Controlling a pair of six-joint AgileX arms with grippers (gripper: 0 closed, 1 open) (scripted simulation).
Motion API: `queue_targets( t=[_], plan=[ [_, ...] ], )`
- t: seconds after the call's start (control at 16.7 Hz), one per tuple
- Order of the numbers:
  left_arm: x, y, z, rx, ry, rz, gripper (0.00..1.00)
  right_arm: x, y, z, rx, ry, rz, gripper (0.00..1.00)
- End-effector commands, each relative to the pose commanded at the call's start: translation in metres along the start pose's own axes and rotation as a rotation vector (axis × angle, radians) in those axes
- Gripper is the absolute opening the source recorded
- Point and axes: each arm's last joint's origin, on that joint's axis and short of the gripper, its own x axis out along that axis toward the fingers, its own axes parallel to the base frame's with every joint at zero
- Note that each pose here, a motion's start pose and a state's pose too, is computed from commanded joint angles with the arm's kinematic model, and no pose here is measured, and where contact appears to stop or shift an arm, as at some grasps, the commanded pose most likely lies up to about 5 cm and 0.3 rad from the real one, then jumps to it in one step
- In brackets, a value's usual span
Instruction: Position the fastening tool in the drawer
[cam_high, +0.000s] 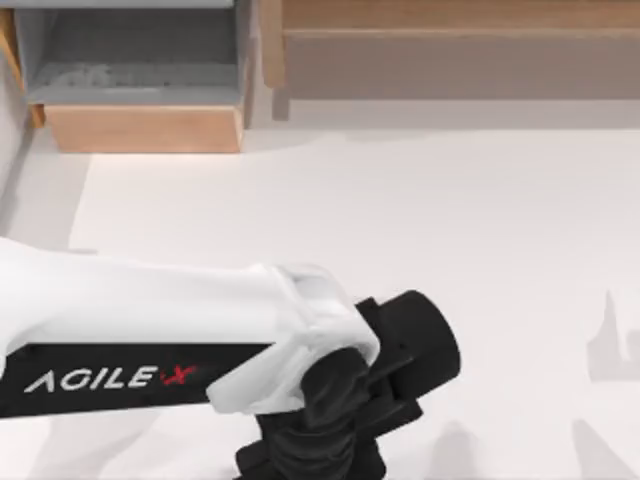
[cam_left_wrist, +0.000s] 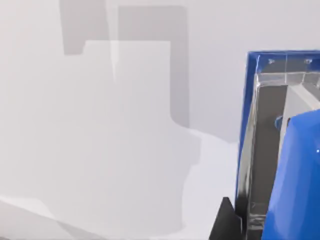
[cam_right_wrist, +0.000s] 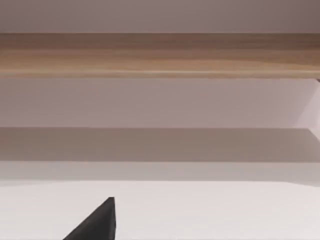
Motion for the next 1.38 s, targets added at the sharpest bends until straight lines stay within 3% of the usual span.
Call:
queue_targets(
  t=[0.3, 0.54, 0.72, 0.96, 1.14, 1.38],
  plan=[
    [0.001, -0.001, 0.003, 0.002, -0.001, 0.006, 0.0, 0.0, 0.0, 0.0, 0.0, 0.0, 0.0, 1.0],
    [-0.013, -0.014, 0.042, 0.011, -0.03, 0.015, 0.0, 0.0, 0.0, 0.0, 0.0, 0.0, 0.0, 1.0],
    [-0.032, -0.024, 0.101, 0.027, -0.069, 0.032, 0.0, 0.0, 0.0, 0.0, 0.0, 0.0, 0.0, 1.0],
    [-0.066, -0.013, 0.209, 0.052, -0.126, 0.069, 0.0, 0.0, 0.0, 0.0, 0.0, 0.0, 0.0, 1.0],
    [-0.093, 0.023, 0.294, 0.074, -0.164, 0.103, 0.0, 0.0, 0.0, 0.0, 0.0, 0.0, 0.0, 1.0],
    [-0.119, 0.102, 0.388, 0.116, -0.196, 0.148, 0.0, 0.0, 0.0, 0.0, 0.0, 0.0, 0.0, 1.0]
  ],
)
